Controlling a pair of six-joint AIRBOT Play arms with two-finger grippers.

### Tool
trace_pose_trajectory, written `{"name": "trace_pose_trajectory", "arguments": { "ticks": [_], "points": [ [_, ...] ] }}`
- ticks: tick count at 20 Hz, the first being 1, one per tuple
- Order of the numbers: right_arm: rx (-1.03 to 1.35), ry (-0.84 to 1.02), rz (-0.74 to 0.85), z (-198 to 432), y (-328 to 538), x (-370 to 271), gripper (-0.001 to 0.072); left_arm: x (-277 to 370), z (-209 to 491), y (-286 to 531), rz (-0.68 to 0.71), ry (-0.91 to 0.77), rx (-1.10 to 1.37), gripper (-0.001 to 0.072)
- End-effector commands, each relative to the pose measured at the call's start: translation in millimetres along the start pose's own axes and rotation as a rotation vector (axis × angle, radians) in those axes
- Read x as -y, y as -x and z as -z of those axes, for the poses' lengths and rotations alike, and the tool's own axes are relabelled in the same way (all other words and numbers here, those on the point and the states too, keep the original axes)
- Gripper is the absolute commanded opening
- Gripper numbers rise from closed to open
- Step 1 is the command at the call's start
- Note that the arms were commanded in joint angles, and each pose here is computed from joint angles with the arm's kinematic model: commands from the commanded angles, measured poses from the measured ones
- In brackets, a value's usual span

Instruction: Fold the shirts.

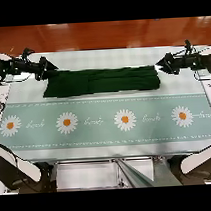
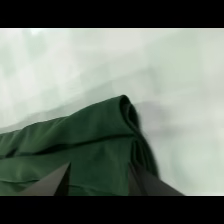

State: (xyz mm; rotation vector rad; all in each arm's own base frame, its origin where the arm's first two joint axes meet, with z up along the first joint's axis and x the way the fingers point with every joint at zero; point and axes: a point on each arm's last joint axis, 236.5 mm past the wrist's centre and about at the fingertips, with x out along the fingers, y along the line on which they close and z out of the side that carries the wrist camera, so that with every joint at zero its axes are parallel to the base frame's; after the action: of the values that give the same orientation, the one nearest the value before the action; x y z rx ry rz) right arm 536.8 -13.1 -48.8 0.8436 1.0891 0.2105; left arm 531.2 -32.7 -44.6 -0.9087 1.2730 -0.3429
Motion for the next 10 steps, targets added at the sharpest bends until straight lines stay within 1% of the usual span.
{"name": "trace_pose_trajectory", "arguments": {
  "ticks": [1,3,5,6,8,10],
  "points": [
    [0.022,0.004,-0.008,-11.9,38.7,0.3,0.0415,0.6,12.5,31.6,0.004,-0.035,-0.059,0.0508],
    [0.019,0.015,0.035,-11.0,82.2,15.0,0.0415,-3.8,15.7,67.8,-0.066,-0.107,-0.037,0.0508],
    [0.026,0.024,0.126,-4.7,117.0,39.9,0.0415,-4.9,18.9,102.2,-0.156,-0.178,0.012,0.0508],
    [0.041,0.002,0.143,0.6,125.1,49.6,0.0415,1.0,22.1,114.4,-0.167,-0.211,0.056,0.0508],
    [0.058,-0.065,0.148,16.0,115.1,68.1,0.0415,10.2,35.3,124.6,-0.181,-0.243,0.148,0.0508],
    [0.048,-0.140,0.095,34.3,87.1,76.3,0.0417,23.7,65.1,123.3,-0.150,-0.271,0.225,0.0509]
  ]
}}
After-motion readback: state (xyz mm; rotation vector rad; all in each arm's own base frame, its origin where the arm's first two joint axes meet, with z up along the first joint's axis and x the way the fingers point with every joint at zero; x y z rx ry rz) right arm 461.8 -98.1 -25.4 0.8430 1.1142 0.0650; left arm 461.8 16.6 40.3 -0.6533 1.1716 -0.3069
